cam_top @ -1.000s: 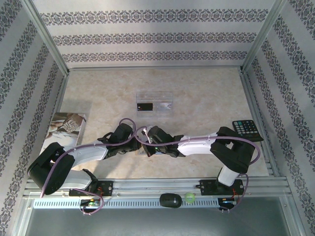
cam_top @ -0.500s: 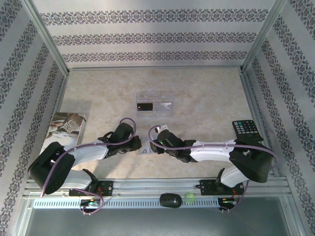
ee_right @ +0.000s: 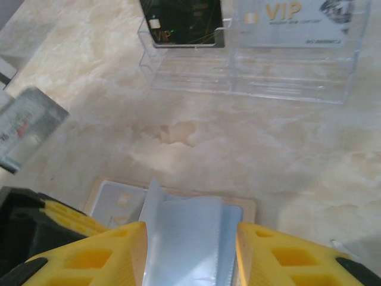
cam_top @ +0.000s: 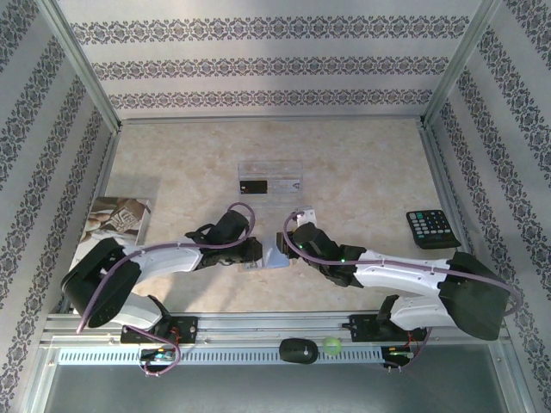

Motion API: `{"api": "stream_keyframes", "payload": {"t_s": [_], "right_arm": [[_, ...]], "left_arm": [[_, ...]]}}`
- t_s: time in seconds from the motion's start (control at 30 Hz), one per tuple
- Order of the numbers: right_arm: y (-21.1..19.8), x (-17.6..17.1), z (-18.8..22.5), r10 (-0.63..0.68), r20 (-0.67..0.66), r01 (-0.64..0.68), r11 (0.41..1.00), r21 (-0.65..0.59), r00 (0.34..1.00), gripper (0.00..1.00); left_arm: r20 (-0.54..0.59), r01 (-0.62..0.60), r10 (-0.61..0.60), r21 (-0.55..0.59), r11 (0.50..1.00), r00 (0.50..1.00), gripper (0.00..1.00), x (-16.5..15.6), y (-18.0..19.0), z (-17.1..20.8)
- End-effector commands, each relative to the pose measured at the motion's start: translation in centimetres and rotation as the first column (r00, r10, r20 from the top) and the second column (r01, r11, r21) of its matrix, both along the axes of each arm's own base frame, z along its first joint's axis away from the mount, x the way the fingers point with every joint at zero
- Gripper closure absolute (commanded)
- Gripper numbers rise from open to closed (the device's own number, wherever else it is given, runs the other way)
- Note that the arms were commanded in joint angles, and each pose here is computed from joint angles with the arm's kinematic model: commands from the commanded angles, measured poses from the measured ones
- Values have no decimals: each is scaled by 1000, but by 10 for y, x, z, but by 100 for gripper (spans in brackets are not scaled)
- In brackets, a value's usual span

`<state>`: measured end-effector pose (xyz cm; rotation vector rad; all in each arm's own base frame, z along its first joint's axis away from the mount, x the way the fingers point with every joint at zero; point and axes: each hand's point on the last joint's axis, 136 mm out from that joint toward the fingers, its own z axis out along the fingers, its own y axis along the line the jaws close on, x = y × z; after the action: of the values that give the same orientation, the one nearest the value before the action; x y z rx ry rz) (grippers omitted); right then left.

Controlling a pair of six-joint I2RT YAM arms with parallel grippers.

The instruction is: Take the credit cards out of the card holder

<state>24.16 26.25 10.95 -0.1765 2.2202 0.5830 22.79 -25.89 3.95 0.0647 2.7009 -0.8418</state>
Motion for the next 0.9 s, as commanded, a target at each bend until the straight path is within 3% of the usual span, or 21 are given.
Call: {"api": "stream_keyframes", "payload": {"t_s": [0.0, 0.33, 0.47, 0.63, 0.77, 0.87], "right_arm": [[-18, 3, -1, -60, 5, 61, 998, -8, 998, 57], [-26, 4, -6, -83, -21, 82, 997, -10, 996, 58], [-20, 5, -6, -64, -36, 64, 998, -5, 997, 57], [-6, 4, -7, -2, -79, 4, 1000, 19, 997, 57], [17, -2, -9, 111, -120, -107, 993, 39, 987, 65], [35, -11, -21, 195, -189, -189, 981, 50, 962, 72]], "left_arm": [[-7, 116, -117, -47, 992, 993, 82, -9, -31, 9], [-146, 308, -314, -62, 949, 938, 83, -36, -73, -18], [-100, 308, -314, -66, 949, 944, 79, -34, -71, -7], [39, 245, -242, -89, 965, 969, 61, -22, -60, 30], [110, 111, -102, -77, 991, 989, 59, -7, -25, 48], [109, 30, -28, -16, 999, 994, 57, -4, 7, 41]]}}
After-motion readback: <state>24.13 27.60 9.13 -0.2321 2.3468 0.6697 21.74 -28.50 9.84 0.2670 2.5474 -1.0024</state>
